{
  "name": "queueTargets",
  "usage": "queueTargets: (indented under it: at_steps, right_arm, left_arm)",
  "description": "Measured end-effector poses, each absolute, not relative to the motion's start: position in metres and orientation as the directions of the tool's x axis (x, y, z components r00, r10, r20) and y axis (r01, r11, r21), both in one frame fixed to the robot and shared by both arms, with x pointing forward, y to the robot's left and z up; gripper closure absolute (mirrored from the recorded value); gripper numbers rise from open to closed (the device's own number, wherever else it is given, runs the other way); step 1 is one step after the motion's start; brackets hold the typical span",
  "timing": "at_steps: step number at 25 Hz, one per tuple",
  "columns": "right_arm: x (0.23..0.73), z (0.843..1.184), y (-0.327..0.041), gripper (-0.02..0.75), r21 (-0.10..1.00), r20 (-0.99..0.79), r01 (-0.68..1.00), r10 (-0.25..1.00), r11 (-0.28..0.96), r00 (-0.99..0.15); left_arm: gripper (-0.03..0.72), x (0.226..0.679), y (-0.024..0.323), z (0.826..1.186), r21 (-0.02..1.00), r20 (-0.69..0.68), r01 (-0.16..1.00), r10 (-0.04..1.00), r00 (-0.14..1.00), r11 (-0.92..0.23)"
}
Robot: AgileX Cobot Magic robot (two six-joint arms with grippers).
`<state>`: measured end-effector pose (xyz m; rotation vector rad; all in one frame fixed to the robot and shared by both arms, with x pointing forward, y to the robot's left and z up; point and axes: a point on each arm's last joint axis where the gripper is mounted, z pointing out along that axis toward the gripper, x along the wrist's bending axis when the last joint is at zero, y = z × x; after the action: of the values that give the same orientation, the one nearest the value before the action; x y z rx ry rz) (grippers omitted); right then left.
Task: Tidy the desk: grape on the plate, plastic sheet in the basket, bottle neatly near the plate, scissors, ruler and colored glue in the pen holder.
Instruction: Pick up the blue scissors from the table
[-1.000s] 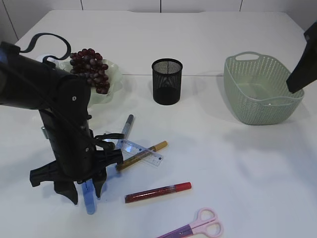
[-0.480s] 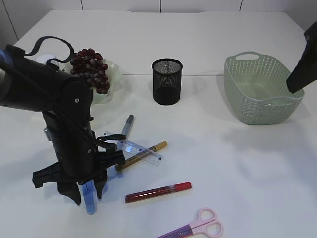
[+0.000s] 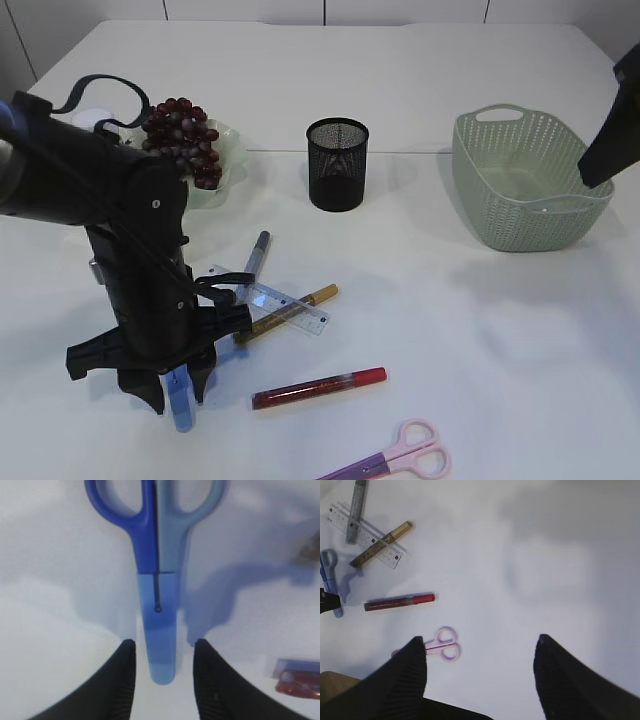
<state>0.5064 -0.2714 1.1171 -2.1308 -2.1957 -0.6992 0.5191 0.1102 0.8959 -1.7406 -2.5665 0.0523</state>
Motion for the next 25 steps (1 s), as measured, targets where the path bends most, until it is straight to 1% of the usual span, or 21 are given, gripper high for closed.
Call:
queueTargets:
  at_steps: [8, 16, 25]
  right_arm:
    - [0.506, 1.117, -0.271, 0.214, 0.310, 0.305, 0.951, 0.949, -0.021, -0.078]
    - [0.506, 1.117, -0.271, 0.214, 0.310, 0.305, 0.951, 0.949, -0.021, -0.078]
    - [0.506, 1.117, -0.271, 0.214, 0.310, 0.305, 0.951, 0.949, -0.021, -0.078]
  left_arm:
    - [0.411, 0.511, 0.116, 0.884, -0.054, 0.022, 0.928, 0.930, -0.367, 0.368]
    - [0.441, 0.514, 0.114, 0.883, -0.026, -0.019, 0.936, 0.936, -0.352, 0.351]
    - [0.445, 0.515, 0.113, 0.883, -0.020, -0.027, 0.937, 0.936, -0.350, 0.349]
